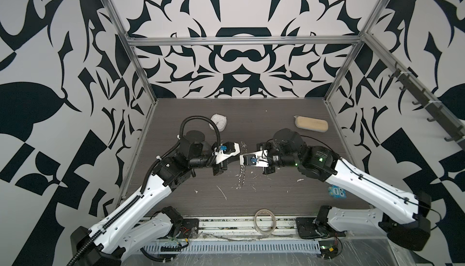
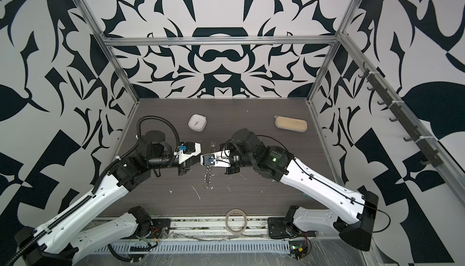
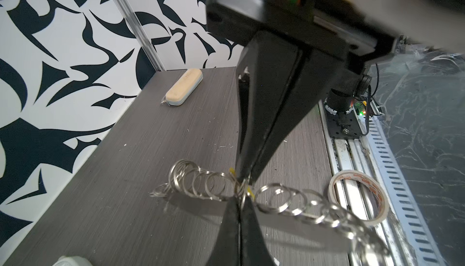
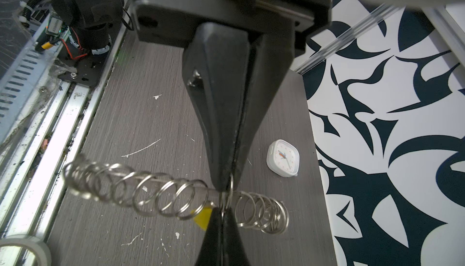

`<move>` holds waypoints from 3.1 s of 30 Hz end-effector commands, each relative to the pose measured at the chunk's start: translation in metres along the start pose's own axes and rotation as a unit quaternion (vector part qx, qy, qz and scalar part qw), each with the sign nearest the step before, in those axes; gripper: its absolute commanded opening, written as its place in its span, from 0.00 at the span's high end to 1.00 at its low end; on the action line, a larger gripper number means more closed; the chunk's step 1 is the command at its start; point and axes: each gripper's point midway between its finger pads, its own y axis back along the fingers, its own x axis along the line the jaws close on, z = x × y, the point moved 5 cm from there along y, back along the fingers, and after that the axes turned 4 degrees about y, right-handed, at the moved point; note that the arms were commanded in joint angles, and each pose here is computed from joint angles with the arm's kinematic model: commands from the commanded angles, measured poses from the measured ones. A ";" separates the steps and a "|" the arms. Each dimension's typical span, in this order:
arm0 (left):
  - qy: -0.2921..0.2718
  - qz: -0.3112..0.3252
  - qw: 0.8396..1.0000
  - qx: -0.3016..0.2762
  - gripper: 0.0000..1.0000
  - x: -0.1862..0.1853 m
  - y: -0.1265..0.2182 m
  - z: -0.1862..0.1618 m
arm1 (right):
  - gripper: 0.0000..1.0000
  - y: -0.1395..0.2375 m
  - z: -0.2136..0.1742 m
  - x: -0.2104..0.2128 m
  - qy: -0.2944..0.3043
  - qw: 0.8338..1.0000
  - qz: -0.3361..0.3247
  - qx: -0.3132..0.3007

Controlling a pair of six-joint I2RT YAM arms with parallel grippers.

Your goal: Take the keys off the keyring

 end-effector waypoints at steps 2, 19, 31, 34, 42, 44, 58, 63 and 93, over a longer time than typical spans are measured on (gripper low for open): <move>-0.032 0.010 0.999 -0.008 1.00 0.002 0.007 0.013 | 1.00 0.014 0.023 -0.015 0.004 0.999 -0.028 -0.037; -0.035 0.016 0.998 -0.051 1.00 -0.005 0.018 0.027 | 0.72 0.009 0.008 -0.012 -0.011 0.997 -0.067 -0.030; -0.043 0.014 0.998 -0.037 1.00 -0.006 0.017 0.022 | 1.00 0.015 0.013 -0.014 -0.007 0.997 -0.069 -0.040; -0.049 0.017 0.998 -0.026 1.00 -0.005 0.017 0.017 | 1.00 0.018 0.012 -0.015 -0.001 0.997 -0.072 -0.030; -0.066 0.026 0.997 0.000 1.00 -0.003 0.014 0.007 | 1.00 0.024 0.013 -0.016 0.023 0.997 -0.075 -0.022; -0.070 0.026 0.997 0.000 1.00 -0.002 0.014 0.006 | 1.00 0.024 0.014 -0.017 0.031 0.997 -0.075 -0.021; -0.070 0.022 0.997 0.015 1.00 -0.002 0.011 0.000 | 1.00 0.020 0.022 -0.020 0.058 0.995 -0.068 -0.039; -0.069 0.019 0.997 0.017 1.00 -0.001 0.009 0.000 | 1.00 0.019 0.025 -0.021 0.065 0.995 -0.063 -0.045; -0.075 0.025 0.997 -0.013 1.00 -0.005 0.018 0.012 | 1.00 0.006 0.021 -0.020 0.048 0.997 -0.061 -0.014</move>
